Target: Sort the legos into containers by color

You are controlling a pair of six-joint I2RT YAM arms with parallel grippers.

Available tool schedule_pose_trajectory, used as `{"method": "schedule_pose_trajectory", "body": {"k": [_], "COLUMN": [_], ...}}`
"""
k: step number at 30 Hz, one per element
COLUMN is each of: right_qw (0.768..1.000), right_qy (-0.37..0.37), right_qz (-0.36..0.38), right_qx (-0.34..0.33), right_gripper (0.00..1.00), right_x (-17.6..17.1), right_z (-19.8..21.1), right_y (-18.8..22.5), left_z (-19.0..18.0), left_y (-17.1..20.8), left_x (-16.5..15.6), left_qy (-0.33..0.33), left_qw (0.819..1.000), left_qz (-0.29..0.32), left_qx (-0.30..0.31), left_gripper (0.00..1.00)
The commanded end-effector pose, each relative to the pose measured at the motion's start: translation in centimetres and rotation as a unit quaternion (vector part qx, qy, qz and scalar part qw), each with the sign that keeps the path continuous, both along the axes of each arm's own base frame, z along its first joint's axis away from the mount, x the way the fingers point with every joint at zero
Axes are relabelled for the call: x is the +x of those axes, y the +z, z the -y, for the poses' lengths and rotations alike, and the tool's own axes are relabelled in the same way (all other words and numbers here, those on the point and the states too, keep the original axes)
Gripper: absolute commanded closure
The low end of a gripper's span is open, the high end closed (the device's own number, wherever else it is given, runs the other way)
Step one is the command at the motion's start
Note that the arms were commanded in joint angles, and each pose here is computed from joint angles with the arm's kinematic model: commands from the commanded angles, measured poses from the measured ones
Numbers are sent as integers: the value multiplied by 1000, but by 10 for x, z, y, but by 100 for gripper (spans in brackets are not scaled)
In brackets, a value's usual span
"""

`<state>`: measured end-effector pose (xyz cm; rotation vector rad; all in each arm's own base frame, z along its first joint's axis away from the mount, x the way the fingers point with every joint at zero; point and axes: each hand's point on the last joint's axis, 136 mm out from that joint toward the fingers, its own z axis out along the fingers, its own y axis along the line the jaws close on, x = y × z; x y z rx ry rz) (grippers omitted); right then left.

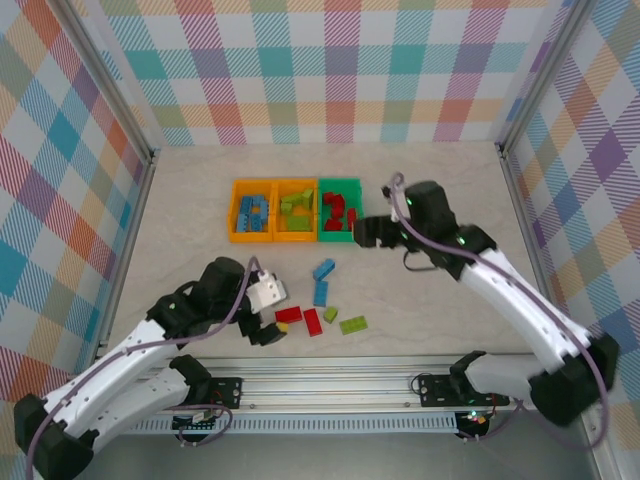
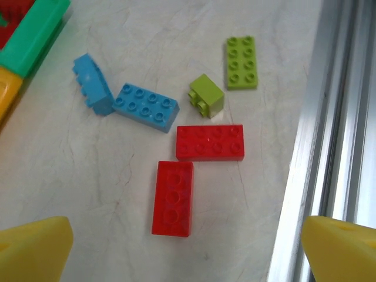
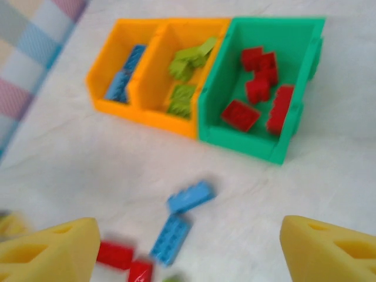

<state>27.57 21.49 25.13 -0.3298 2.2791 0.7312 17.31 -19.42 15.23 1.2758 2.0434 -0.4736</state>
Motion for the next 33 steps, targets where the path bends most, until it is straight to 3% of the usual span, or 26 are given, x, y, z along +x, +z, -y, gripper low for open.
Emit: {"method": "schedule_pose_trajectory", "body": {"k": [1, 4, 9, 12, 17, 24, 26, 30, 33], "right_qw": [996, 993, 990, 988, 985, 981, 982, 982, 981], "right_qy": [37, 46, 35, 27, 31, 37, 33, 33, 40], "right_qz": [-74, -98, -129, -148, -157, -181, -177, -173, -177], "right_qx": [45, 50, 41, 41, 60, 65, 65, 65, 69], "right_gripper": [14, 1, 0, 0, 0, 0, 0, 1, 0], "right_x": [-43, -67, -82, -85, -91, -94, -93, -91, -91], "right_z": [-3, 5, 15, 17, 14, 10, 11, 11, 7], "right_y": [-25, -37, -57, -63, -66, -71, -70, -67, -67], "left_z": [18, 32, 64, 78, 107, 107, 107, 111, 113], "left_y": [41, 25, -15, -44, -83, -116, -120, -119, -105], "left_x": [57, 88, 135, 153, 164, 178, 177, 173, 173], "left_qy": [198, 296, 360, 377, 343, 357, 356, 347, 344], "left_qw": [972, 939, 914, 912, 927, 923, 922, 924, 927], "left_qz": [-65, -136, -163, -156, -149, -134, -138, -148, -144], "left_qx": [-105, -107, -95, -49, 15, 61, 63, 56, 40], "left_gripper": [0, 1, 8, 9, 15, 40, 51, 86, 90]}}
